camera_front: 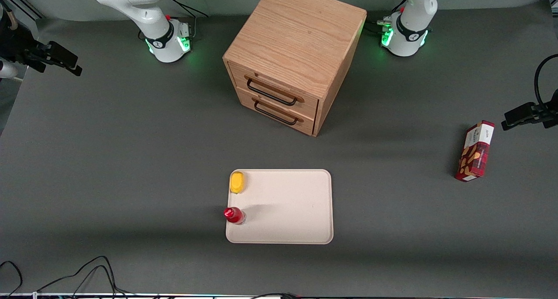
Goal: Open upper drawer
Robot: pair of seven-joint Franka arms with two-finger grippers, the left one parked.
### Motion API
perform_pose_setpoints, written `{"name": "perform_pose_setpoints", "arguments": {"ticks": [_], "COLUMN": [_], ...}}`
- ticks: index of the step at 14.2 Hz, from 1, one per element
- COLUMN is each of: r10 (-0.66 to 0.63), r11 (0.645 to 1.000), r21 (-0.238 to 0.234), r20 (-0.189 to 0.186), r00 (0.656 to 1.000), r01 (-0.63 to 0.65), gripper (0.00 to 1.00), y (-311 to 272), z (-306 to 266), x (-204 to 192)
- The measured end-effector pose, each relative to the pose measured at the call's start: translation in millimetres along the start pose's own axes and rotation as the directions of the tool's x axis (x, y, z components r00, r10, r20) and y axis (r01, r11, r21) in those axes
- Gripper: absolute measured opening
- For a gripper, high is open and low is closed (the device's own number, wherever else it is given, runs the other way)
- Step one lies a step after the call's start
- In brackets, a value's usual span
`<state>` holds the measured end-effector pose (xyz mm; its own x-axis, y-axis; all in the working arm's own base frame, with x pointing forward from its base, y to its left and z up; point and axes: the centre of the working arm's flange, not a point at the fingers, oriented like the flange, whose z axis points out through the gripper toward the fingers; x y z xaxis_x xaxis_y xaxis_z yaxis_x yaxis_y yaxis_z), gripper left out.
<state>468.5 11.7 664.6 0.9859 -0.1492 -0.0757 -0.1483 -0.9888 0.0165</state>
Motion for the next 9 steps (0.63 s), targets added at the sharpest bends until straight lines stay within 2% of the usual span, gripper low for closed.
{"name": "perform_pose_setpoints", "arguments": {"ticks": [7, 9], "r10": [-0.013, -0.129], "r11": [1.000, 0.992], "r21": [0.000, 0.001], "r20": [0.003, 0.023], "r00": [1.000, 0.991], "r01": [0.013, 0.129], "gripper": [1.00, 1.00], "y": [-2.2, -14.4], "z": [-1.6, -5.6], "x": [0.5, -6.3]}}
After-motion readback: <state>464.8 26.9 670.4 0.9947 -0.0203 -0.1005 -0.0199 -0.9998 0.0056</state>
